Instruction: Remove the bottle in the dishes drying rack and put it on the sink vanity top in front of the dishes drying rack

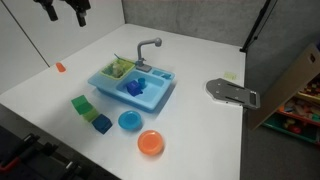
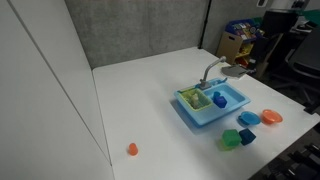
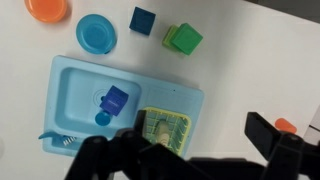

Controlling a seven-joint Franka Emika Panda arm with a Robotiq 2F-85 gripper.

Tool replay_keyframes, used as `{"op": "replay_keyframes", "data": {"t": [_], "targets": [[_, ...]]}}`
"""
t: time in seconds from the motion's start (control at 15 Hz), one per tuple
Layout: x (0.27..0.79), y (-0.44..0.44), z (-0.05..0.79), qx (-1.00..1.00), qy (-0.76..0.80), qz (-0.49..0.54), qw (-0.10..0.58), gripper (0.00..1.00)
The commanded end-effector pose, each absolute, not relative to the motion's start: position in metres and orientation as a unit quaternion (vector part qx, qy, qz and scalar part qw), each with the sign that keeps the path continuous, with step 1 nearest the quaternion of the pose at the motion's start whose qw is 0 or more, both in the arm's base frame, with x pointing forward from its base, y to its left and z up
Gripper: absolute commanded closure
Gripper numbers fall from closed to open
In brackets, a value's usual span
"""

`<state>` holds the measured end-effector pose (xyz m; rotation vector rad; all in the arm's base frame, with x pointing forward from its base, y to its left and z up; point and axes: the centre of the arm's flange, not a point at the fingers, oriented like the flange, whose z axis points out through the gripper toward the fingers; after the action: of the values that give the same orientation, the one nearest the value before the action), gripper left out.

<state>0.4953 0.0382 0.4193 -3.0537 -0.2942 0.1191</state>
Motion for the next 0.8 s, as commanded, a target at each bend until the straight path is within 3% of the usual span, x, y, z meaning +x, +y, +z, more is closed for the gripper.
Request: {"op": "replay_keyframes", "data": {"t": [0.0,0.73], "targets": [[0.523,0.037,0.417,-0.993,-0.099,0.048,0.038,0.00],[0.585,0.050,0.382,-0.993,-0.103,0.057,0.028,0.00]]}}
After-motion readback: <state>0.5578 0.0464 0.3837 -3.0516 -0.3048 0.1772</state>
